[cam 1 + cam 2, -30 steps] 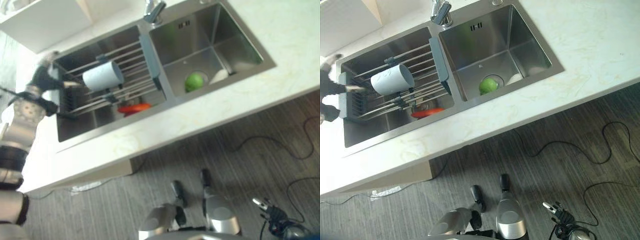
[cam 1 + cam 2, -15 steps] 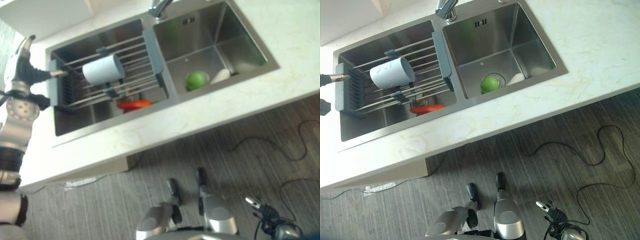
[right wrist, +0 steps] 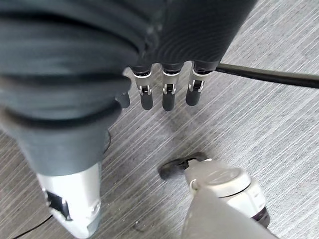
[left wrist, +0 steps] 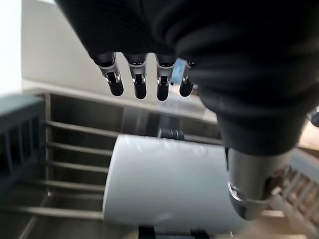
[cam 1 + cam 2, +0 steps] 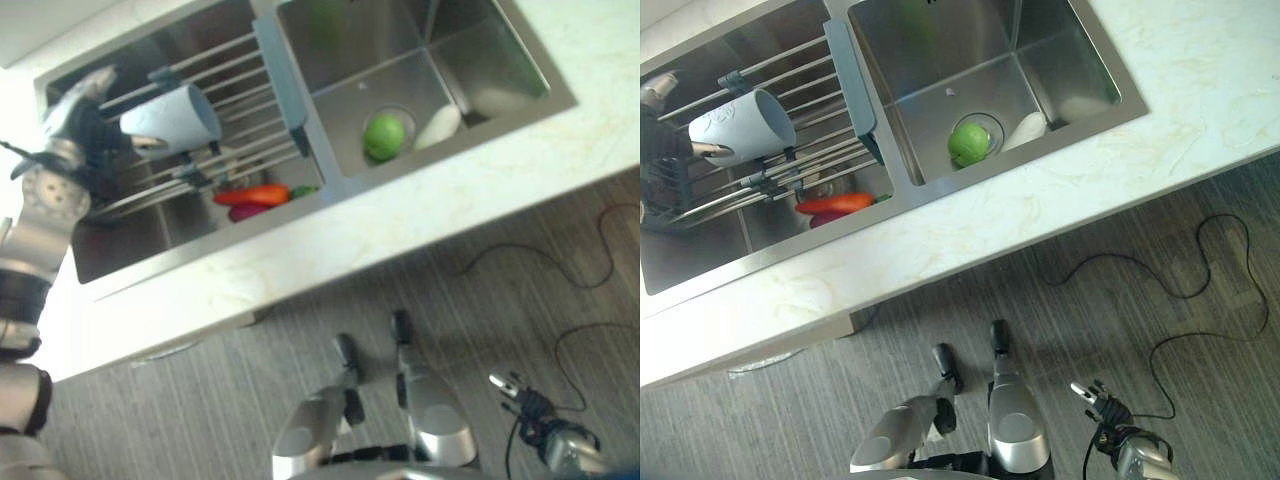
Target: Place the dishes in the dishwasher.
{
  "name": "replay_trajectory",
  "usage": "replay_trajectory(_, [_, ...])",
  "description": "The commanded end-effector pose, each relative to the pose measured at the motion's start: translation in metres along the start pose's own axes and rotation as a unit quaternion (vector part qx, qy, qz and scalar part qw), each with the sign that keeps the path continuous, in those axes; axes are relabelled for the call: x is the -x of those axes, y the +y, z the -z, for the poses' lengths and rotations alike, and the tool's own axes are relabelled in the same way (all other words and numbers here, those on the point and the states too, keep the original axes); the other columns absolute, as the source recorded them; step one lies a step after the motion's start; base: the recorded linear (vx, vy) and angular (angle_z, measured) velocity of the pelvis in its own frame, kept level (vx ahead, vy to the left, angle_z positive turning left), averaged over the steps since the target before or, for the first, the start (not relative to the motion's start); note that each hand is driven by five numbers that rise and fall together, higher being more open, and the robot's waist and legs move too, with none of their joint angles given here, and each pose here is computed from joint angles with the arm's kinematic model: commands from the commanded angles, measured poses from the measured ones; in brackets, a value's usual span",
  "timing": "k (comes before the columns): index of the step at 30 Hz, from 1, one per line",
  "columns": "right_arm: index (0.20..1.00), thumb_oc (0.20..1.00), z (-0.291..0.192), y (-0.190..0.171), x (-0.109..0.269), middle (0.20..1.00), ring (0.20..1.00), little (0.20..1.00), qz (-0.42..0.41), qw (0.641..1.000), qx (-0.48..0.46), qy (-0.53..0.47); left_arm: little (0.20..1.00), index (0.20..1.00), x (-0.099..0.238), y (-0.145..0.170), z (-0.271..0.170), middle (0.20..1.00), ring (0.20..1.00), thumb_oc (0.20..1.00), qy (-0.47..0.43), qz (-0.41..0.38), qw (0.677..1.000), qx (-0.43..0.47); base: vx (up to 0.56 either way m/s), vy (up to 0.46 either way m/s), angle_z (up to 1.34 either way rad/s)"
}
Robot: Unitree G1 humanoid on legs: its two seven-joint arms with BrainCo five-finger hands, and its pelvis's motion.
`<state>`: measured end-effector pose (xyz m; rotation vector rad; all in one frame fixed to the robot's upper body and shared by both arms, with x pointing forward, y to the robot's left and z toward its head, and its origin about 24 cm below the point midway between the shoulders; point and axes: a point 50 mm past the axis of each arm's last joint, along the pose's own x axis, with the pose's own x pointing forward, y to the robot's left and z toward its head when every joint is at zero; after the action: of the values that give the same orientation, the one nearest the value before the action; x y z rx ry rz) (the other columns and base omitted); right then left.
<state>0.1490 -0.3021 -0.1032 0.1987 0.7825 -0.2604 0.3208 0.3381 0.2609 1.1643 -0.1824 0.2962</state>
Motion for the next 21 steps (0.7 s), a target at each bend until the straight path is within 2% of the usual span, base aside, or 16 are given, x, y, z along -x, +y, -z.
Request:
replay_trajectory(1, [1.0,1.0,0.007,-0.023,0.012,1.0,1.0,1.0,0.023,1.0,0.011,0.017,1.0,1.0,-0.004,0.045,0.004,1.0,1.0,1.0,0.017,-0.072,0.997,-0.023,-0.02,0.063,0.01])
replay_trajectory(5, [1.0,1.0,0.002,-0.028,0.013,1.0,1.0,1.0,0.029,0.999,0.013,0.011,1.0,1.0,-0.002,0.047,0.007,1.0,1.0,1.0,0.018,-0.057,0.998,-0.028,0.0,0.055,-0.01])
replay_trajectory(9, [1.0,1.0,-0.003,-0.034,0.015,1.0,1.0,1.0,0.034,0.999,0.016,0.005,1.0,1.0,-0.002,0.035,0.012,1.0,1.0,1.0,0.042,0.019,0.998,-0.03,0.01,0.045,-0.03])
replay_trajectory(12, [1.0,1.0,-0.006,-0.035,0.015,1.0,1.0,1.0,0.035,0.999,0.018,0.001,1.0,1.0,-0.002,0.03,0.016,1.0,1.0,1.0,0.06,0.039,0.997,-0.031,0.0,0.0,0.0])
replay_trajectory(16, [1.0,1.0,-0.012,-0.037,0.016,1.0,1.0,1.0,0.033,0.999,0.025,-0.007,1.0,1.0,-0.002,0.035,0.02,1.0,1.0,1.0,0.072,0.004,0.997,-0.031,0.02,0.038,0.0])
replay_trajectory(17, [1.0,1.0,-0.012,-0.036,0.016,1.0,1.0,1.0,0.032,0.999,0.025,-0.008,1.0,1.0,-0.002,0.044,0.02,1.0,1.0,1.0,0.074,-0.037,0.996,-0.033,0.0,0.0,0.0])
replay_trajectory(21, [1.0,1.0,-0.01,-0.037,0.017,1.0,1.0,1.0,0.035,0.999,0.022,-0.007,1.0,1.0,-0.001,0.053,0.021,1.0,1.0,1.0,0.071,-0.063,0.995,-0.041,0.0,0.012,-0.05])
